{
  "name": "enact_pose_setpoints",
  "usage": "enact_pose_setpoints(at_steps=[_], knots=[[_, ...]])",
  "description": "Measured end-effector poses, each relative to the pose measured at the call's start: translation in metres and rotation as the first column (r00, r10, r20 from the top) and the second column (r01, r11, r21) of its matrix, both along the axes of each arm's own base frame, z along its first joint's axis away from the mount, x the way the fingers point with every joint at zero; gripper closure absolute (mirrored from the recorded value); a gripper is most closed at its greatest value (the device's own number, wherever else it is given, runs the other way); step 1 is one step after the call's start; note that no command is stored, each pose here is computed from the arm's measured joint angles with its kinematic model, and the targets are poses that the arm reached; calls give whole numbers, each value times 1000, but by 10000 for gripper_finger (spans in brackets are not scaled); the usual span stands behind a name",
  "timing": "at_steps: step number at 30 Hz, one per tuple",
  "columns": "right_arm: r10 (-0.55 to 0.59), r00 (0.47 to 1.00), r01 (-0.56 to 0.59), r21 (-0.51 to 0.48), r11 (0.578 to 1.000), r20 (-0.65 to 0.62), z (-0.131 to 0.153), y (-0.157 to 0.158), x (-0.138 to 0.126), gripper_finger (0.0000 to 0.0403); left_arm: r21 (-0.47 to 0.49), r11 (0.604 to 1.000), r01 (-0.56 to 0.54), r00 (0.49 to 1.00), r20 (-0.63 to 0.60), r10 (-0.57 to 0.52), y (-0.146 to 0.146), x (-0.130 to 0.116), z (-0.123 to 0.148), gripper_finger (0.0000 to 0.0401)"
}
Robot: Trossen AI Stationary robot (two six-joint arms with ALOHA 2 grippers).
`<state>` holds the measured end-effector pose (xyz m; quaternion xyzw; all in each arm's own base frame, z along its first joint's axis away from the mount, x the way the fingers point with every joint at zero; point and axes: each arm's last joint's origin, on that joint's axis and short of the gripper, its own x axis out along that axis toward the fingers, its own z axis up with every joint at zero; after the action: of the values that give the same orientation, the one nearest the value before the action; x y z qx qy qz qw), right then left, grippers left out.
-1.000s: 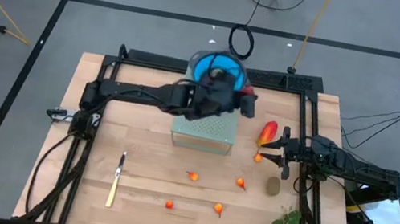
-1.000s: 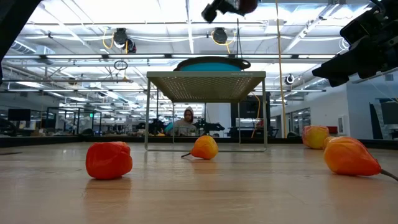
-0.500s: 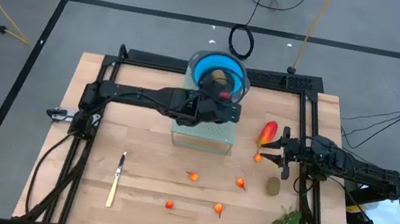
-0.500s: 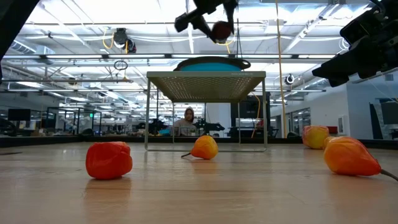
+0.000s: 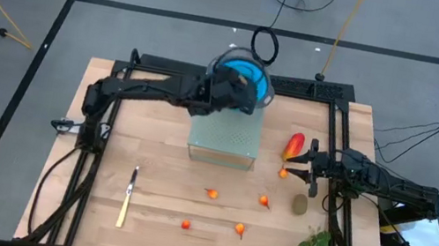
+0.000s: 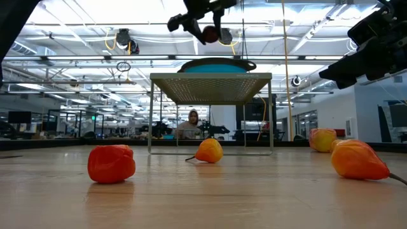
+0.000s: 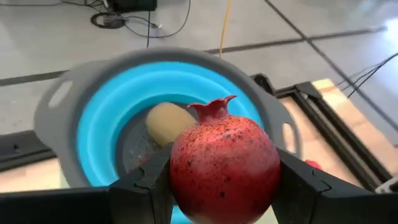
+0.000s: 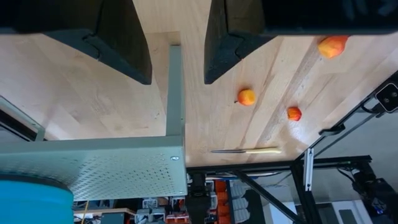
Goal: Pick & Place Fruit
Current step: Put the pomegranate into the blue strainer bowl on the shelf
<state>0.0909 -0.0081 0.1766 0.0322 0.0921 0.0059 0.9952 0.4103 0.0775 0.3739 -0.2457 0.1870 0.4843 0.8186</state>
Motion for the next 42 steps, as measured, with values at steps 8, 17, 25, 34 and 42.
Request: enact_pose_setpoints(at_steps=[8,17,25,34,42], knots=[[-27,1000,27,-6,1000,-2,0,-1,0,264,-87,991,97,994,-36,-101,45,-11,1,203],[-26,1000,26,-6,1000,-2,0,-1,0,264,-142,977,156,985,-47,-165,83,-23,-1,203],[-26,1000,26,-6,1000,-1,0,-1,0,264,-145,976,162,983,-58,-172,95,-28,-1,203],[-27,1000,27,-6,1000,-1,0,-1,0,264,-157,972,176,978,-88,-191,96,-20,-12,203],[-26,1000,26,-6,1000,-2,0,-1,0,264,-206,961,186,968,-131,-216,100,-11,-33,203]])
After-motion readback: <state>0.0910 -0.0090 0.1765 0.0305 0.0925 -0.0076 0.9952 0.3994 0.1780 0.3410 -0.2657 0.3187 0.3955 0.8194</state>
